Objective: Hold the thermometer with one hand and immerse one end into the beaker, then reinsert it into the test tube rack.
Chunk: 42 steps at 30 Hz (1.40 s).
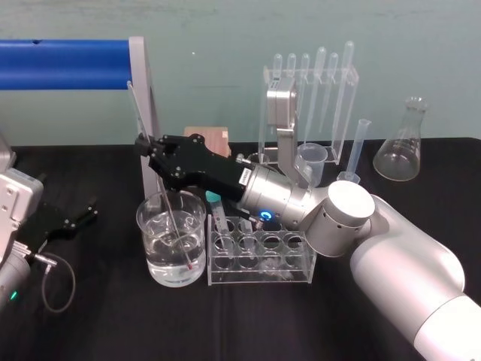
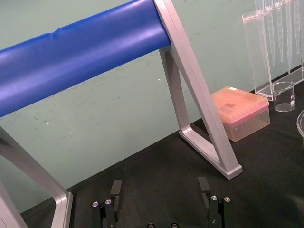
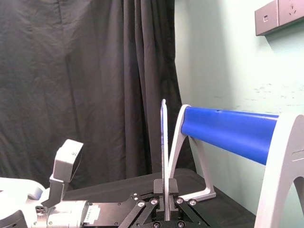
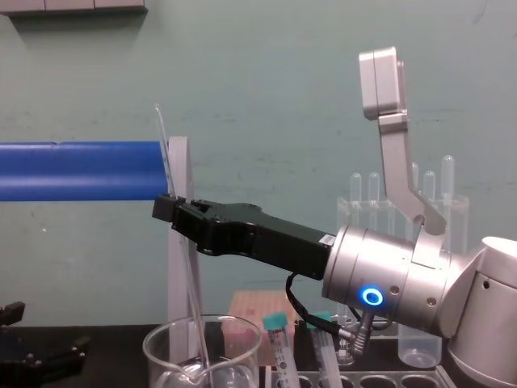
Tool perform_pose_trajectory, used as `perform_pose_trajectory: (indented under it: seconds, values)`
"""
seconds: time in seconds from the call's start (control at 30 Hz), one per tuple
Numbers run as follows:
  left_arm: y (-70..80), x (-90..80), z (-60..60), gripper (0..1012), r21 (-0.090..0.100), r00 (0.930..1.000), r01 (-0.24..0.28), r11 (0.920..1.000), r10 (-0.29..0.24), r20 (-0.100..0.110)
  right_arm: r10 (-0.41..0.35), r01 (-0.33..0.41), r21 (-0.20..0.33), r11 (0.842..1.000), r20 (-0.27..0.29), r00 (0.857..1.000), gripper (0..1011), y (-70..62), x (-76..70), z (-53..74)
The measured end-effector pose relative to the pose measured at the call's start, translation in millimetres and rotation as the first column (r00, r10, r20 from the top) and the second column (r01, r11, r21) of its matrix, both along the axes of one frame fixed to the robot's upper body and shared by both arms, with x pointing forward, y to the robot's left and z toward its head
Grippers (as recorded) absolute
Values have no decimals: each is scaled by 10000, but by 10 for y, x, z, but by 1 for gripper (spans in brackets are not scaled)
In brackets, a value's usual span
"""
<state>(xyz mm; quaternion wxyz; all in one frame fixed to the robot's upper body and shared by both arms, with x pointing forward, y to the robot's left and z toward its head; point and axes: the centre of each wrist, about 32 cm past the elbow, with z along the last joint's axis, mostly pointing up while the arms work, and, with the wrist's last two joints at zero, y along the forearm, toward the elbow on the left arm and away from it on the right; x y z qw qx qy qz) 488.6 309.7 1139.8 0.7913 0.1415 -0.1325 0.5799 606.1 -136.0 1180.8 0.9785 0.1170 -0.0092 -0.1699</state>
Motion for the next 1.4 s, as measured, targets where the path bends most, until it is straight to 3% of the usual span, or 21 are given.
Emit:
perform_pose_trajectory:
  seconds: [1.4]
  values:
    - [0,0,0,1008,-1,10000,0,10000,0,0,51,-51,-42,10000,30,10000,56,-2,-16,-7]
